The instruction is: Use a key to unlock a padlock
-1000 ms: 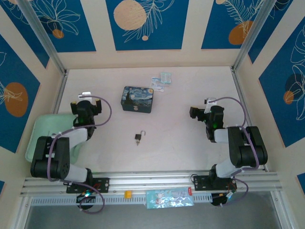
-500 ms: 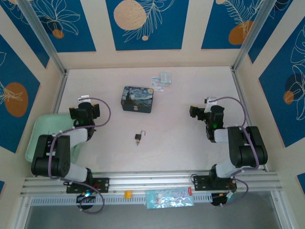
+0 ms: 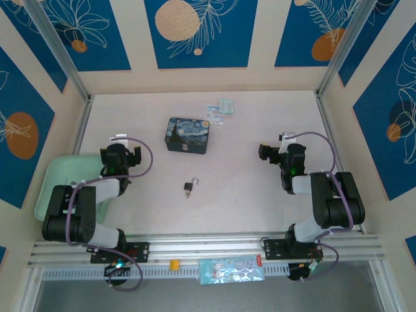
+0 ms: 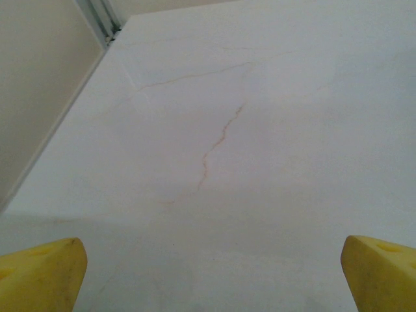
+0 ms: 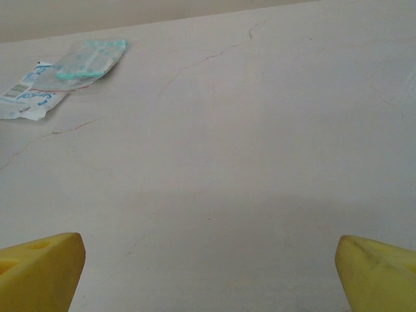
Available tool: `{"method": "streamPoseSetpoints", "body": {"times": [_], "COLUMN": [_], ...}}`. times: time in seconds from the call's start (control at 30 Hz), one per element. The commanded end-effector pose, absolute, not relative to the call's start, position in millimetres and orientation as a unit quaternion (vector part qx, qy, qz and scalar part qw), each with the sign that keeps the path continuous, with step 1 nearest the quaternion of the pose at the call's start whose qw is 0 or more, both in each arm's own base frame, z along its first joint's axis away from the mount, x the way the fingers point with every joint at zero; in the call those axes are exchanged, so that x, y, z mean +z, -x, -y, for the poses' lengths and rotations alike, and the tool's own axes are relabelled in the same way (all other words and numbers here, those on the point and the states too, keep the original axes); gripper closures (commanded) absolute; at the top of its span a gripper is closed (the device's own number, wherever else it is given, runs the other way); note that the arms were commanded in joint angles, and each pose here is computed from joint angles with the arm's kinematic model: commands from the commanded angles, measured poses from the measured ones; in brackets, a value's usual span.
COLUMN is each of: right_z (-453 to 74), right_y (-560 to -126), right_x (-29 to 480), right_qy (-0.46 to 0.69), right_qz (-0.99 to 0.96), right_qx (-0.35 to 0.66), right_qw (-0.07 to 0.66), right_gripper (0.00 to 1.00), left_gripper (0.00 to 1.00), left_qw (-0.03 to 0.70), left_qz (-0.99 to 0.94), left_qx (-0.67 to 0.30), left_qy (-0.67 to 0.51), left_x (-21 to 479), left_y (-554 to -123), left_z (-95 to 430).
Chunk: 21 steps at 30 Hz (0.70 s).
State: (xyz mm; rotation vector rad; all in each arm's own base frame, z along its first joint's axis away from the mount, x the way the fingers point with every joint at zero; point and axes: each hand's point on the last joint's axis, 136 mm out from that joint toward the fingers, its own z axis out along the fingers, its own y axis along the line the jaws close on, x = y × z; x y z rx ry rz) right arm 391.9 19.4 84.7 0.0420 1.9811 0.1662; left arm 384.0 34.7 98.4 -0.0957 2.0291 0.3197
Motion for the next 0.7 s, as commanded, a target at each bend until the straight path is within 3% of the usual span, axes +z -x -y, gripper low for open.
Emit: {"method": "streamPoseSetpoints", "body": {"times": [0.0, 0.3, 0.67], "right_z": [-18.7, -18.7, -19.5], "right_y": [-396.9, -396.9, -397.1], "right_x": [94.1, 94.1, 94.1], "right_qy": [-0.012, -0.012, -0.01], "right_qz": [-0.826, -0.826, -0.826], "right_qx": [0.061, 0.061, 0.058], "right_qw": [0.561, 0.561, 0.561], "right_gripper": [0.01, 0.01, 0.01], "left_gripper": [0.01, 0.01, 0.01], "left_qw": [0.529, 0.602, 0.591], "left_qz": [-0.844, -0.798, -0.806], "left_qx": [0.073, 0.017, 0.015], "left_qy": [0.045, -0.006, -0.011], "left_x": [104.8, 96.6, 94.2], "left_y": [-394.4, -390.6, -393.9], "left_z": [-20.4, 3.8, 5.3]}}
